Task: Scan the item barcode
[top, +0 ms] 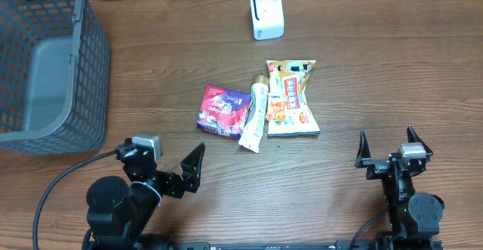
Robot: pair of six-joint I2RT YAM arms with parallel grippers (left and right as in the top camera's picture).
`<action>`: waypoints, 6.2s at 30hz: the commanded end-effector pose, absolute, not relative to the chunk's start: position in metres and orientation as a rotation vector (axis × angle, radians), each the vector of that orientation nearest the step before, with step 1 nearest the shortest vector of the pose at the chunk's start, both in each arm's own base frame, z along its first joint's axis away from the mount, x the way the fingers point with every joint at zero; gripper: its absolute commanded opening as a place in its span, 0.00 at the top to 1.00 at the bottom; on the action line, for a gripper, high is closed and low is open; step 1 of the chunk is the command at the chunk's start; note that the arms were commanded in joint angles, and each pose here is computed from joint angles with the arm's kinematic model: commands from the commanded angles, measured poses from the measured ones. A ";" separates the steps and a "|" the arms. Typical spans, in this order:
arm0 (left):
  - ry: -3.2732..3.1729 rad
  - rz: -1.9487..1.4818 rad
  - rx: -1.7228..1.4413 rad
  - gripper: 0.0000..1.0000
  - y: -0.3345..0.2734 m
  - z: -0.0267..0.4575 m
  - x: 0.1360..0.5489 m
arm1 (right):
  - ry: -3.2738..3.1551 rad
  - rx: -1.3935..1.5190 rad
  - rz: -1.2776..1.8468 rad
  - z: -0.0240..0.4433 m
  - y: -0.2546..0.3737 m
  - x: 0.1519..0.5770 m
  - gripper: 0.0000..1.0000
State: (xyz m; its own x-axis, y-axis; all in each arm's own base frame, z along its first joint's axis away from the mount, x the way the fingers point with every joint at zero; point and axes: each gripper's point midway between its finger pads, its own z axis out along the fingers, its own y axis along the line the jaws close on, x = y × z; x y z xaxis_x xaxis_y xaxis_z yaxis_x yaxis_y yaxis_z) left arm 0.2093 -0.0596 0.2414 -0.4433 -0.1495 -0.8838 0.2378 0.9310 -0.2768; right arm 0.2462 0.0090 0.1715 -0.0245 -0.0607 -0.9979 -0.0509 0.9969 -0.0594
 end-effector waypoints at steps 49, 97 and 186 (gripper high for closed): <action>1.945 -0.763 -0.173 0.00 -0.077 0.259 0.207 | 1.504 -0.571 0.733 0.411 0.128 0.176 0.00; 1.974 -0.759 -0.188 0.00 -0.076 0.252 0.204 | 2.906 0.081 0.445 0.061 0.149 0.413 0.32; 1.975 -0.759 -0.188 0.00 -0.076 0.252 0.204 | 2.981 0.194 -0.364 0.022 0.096 0.384 0.20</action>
State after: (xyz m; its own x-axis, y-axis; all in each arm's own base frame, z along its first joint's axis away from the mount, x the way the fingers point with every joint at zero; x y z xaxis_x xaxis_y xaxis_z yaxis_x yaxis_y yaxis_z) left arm 0.2054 -0.0762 0.2475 -0.5222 -0.4196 -0.7425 0.1743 0.7997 -0.5745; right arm 0.3823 0.0980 0.0276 -0.9854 0.0995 -0.1384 0.1292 0.9655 -0.2263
